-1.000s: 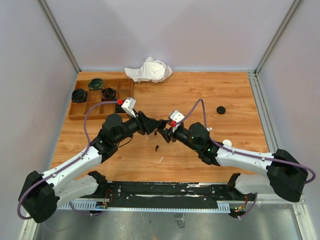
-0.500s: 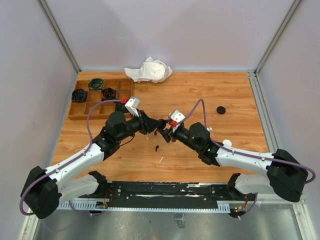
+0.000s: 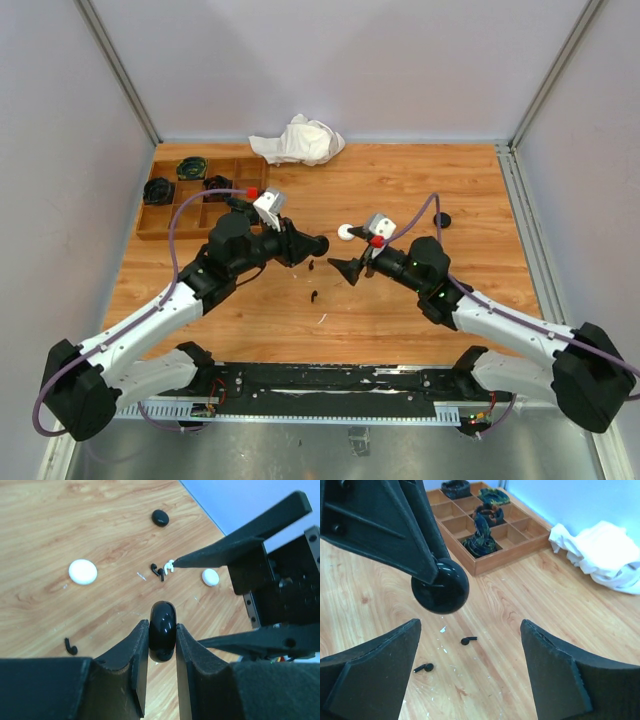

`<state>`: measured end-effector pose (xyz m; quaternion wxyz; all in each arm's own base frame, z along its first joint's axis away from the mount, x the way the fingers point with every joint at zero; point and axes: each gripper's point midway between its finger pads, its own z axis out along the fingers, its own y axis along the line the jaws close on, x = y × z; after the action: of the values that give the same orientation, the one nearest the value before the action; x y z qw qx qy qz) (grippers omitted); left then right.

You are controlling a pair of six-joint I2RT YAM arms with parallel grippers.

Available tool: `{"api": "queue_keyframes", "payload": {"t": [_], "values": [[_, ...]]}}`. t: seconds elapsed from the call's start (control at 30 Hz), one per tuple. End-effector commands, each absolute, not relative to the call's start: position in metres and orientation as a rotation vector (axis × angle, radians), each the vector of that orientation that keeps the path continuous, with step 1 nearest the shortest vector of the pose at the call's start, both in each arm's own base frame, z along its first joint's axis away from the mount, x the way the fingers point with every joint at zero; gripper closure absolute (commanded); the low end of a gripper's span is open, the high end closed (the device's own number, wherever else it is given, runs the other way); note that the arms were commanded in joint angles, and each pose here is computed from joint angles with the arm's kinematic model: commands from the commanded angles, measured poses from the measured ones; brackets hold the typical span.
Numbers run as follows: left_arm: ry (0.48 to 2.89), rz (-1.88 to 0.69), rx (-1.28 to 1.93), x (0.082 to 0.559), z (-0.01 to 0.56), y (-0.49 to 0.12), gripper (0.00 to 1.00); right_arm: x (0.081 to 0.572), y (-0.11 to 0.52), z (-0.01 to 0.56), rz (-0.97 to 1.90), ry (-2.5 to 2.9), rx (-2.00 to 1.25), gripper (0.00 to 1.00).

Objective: Insert the wireless bluetooth earbuds into the charging case
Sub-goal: Pick up the charging case at the center of the board, then open the charging case.

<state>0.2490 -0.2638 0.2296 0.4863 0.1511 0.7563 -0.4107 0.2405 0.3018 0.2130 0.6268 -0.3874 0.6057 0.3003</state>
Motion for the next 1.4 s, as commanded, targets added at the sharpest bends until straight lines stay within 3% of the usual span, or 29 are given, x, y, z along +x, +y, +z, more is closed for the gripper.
{"api": "queue_keyframes", "payload": {"t": [0.0, 0.37, 0.6, 1.03, 1.37], "values": [[1.769, -0.957, 0.560, 0.238, 0.250, -0.266, 0.89, 0.214, 0.296, 0.224, 0.876, 1.286, -1.043, 0.18], [1.550, -1.045, 0.925, 0.208, 0.267, -0.286, 0.91, 0.194, 0.288, 0.238, 0.934, 1.226, -1.205, 0.18], [1.499, -1.056, 1.051, 0.199, 0.266, -0.292, 0.93, 0.187, 0.302, 0.243, 1.058, 1.221, -1.234, 0.25], [1.494, -1.091, 1.113, 0.192, 0.262, -0.295, 0.95, 0.185, 0.310, 0.236, 1.140, 1.248, -1.250, 0.46], [1.470, -1.111, 1.128, 0.185, 0.265, -0.293, 0.95, 0.180, 0.311, 0.236, 1.179, 1.235, -1.259, 0.74]]}}
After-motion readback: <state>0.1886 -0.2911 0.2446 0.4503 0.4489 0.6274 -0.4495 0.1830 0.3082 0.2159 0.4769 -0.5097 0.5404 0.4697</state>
